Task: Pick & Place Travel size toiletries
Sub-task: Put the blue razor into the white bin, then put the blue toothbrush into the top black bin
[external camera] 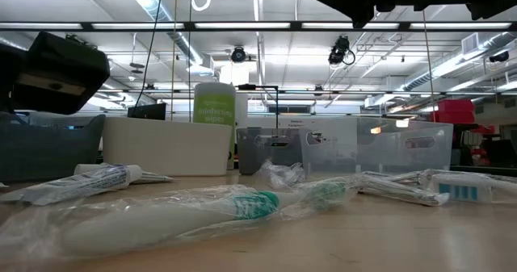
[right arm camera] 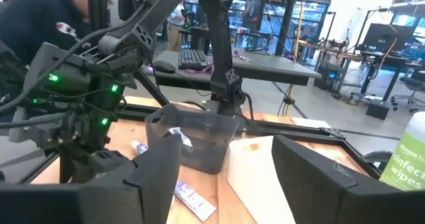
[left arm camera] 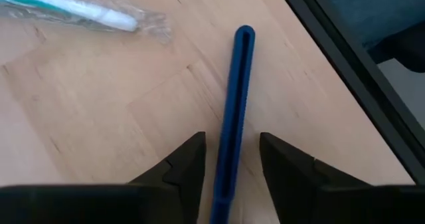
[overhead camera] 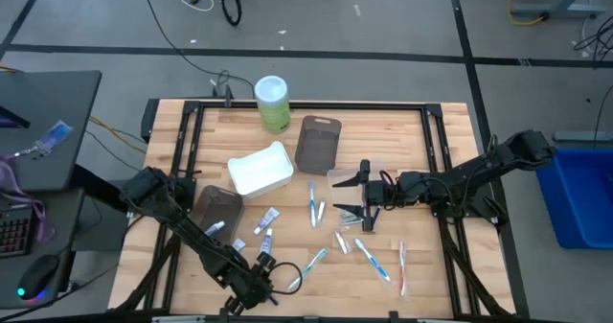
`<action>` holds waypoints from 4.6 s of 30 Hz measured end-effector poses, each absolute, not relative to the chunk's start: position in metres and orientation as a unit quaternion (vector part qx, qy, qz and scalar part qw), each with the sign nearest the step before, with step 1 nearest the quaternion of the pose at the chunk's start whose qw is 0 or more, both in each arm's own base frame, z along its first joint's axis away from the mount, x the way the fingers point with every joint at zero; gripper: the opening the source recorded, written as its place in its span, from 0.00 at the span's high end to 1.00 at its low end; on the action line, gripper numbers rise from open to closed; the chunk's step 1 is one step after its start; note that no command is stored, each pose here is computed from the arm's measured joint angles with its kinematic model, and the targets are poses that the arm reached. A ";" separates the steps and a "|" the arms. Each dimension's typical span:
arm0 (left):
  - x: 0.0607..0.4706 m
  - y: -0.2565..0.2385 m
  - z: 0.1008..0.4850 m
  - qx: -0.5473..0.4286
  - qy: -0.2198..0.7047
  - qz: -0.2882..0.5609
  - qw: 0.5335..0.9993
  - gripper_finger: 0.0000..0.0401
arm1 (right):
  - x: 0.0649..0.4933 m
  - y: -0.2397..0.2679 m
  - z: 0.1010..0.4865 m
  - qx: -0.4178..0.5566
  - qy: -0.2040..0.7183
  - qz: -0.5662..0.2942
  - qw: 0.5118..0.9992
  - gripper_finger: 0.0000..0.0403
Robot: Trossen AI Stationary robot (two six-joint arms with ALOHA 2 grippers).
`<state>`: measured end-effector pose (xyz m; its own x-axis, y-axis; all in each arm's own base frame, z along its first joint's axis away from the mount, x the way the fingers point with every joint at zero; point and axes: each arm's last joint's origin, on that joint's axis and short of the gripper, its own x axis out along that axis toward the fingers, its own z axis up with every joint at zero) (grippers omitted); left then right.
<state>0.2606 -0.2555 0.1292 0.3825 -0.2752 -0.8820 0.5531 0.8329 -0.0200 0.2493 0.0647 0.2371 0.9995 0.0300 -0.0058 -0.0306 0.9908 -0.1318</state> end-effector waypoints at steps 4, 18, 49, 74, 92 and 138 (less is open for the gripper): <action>0.262 -0.253 0.129 0.145 0.493 -0.244 0.822 0.74 | 0.249 0.065 0.237 -0.063 0.002 0.015 0.998 0.38; 0.284 -0.226 0.182 0.187 0.518 -0.142 0.822 0.91 | 0.249 0.065 0.236 -0.026 0.010 0.015 0.999 0.45; 0.296 0.063 0.193 -0.117 0.621 0.277 0.724 0.85 | 0.249 0.065 0.232 -0.029 0.029 0.016 0.999 0.45; 0.271 0.031 0.285 -0.027 0.539 0.240 0.807 0.68 | 0.248 0.064 0.222 -0.012 0.080 0.014 0.997 0.44; 0.202 0.007 0.281 -0.019 0.150 0.151 0.977 0.68 | 0.252 0.057 0.216 -0.005 0.086 -0.039 0.995 0.48; 0.206 0.007 0.276 0.023 0.157 0.145 0.976 0.68 | 0.263 0.171 0.138 0.201 0.655 -0.168 0.709 0.77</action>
<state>0.2061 0.0072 0.2757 0.9082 0.2911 -0.3008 -0.2766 0.9567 0.0907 0.2625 0.1711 0.1385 0.0863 0.0244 -0.9960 0.5017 0.8626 0.0646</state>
